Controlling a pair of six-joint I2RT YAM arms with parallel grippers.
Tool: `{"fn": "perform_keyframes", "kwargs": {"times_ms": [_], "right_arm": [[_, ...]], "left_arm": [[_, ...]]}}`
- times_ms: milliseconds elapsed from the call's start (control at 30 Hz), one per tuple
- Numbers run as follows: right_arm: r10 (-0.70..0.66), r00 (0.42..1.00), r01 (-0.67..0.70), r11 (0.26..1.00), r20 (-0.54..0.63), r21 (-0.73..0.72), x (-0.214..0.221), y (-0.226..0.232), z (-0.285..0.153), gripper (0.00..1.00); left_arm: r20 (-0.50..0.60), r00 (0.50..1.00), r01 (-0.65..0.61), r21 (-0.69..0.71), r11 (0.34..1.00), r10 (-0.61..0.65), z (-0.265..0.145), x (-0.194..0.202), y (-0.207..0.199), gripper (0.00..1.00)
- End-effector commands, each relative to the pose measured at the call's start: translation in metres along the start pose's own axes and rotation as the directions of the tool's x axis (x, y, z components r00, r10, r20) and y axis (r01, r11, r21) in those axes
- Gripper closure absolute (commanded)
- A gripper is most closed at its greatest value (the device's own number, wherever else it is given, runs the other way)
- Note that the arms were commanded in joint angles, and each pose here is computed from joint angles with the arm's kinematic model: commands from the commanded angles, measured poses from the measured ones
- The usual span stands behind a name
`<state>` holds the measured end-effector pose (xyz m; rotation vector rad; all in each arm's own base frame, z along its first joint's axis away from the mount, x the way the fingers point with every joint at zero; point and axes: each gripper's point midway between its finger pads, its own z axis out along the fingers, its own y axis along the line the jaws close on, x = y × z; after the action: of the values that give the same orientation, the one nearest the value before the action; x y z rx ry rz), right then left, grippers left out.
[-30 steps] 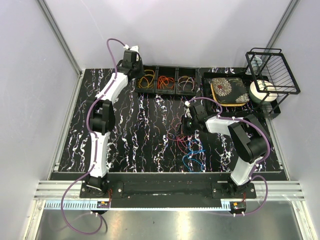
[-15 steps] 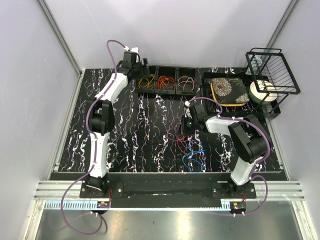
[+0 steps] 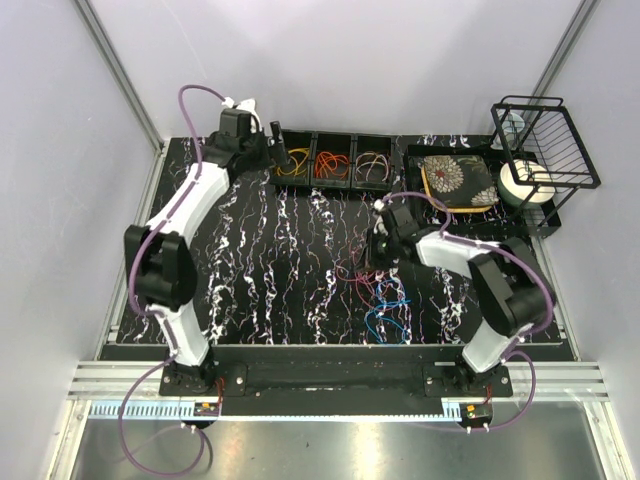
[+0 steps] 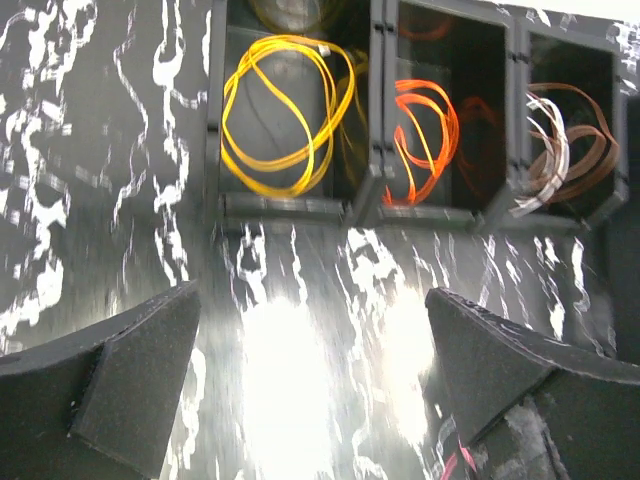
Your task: Untangle the cables
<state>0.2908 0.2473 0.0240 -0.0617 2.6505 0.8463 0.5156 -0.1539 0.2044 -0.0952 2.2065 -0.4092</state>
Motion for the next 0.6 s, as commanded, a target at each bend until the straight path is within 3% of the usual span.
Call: {"fn": "perform_keyframes", "kwargs": {"times_ms": [0, 100, 333, 400, 567], "right_arm": [[-0.024, 0.988, 0.037, 0.996, 0.15, -0.08, -0.052, 0.058, -0.055, 1.0], [-0.04, 0.975, 0.067, 0.99, 0.216, -0.123, -0.076, 0.092, -0.097, 1.0], [-0.049, 0.921, 0.16, 0.952, 0.385, -0.262, -0.111, 0.167, -0.193, 1.0], [-0.036, 0.917, 0.158, 0.947, 0.396, -0.28, -0.112, 0.172, -0.204, 1.0], [-0.01, 0.911, 0.149, 0.94, 0.411, -0.307, -0.11, 0.179, -0.218, 1.0]], "left_arm": [[0.009, 0.998, 0.065, 0.116, 0.991, -0.066, -0.057, 0.006, -0.024, 0.01], [-0.02, 0.995, 0.097, 0.184, 0.978, -0.095, -0.086, 0.028, -0.035, 0.02], [-0.028, 0.999, 0.035, 0.356, 0.934, -0.027, -0.159, 0.08, -0.075, 0.09], [-0.032, 0.999, 0.015, 0.387, 0.922, -0.003, -0.167, 0.099, -0.08, 0.09], [0.08, 0.995, -0.092, 0.521, 0.849, 0.059, -0.202, 0.119, -0.115, 0.04]]}}
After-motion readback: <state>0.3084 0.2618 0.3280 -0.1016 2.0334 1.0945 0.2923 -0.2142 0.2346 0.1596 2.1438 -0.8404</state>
